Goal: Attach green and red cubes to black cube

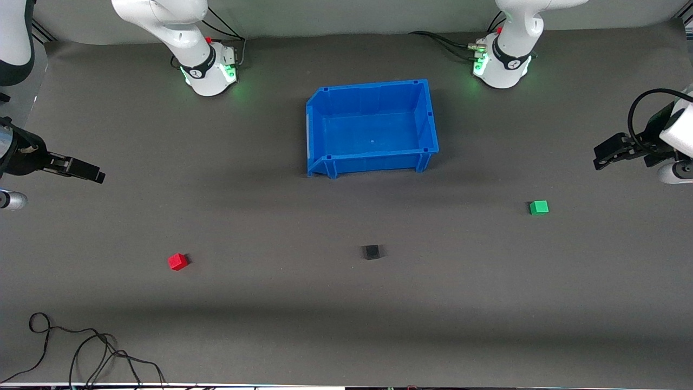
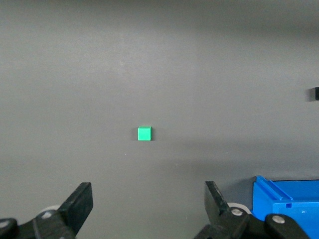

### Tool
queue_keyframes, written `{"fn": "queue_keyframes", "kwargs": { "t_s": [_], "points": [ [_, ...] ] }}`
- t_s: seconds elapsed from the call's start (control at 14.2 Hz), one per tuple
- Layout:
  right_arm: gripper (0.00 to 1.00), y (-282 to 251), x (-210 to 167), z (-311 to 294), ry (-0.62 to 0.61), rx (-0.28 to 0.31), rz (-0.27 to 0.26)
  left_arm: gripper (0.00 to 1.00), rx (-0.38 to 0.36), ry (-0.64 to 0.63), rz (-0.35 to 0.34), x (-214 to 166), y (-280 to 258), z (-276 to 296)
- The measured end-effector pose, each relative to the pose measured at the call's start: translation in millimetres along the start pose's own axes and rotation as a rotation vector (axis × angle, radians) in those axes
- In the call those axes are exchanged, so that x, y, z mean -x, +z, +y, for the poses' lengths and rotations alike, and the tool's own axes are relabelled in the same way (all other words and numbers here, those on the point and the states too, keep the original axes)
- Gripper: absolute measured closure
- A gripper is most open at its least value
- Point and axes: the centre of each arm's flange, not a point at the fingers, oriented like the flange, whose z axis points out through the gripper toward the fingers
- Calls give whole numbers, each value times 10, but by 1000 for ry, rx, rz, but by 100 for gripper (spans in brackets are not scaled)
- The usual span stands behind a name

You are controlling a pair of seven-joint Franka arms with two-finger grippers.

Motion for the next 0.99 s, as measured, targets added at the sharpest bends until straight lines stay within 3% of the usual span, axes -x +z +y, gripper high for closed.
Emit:
{"fn": "queue_keyframes", "kwargs": {
  "t_s": [0.57,0.99],
  "points": [
    [0,10,4,-51,-9,1,-2,0,-1,-3,-11,6,37,-18],
    [0,65,-24,-46,-9,3,-14,0,-7,-75,-114,-41,384,-422]
  ]
}}
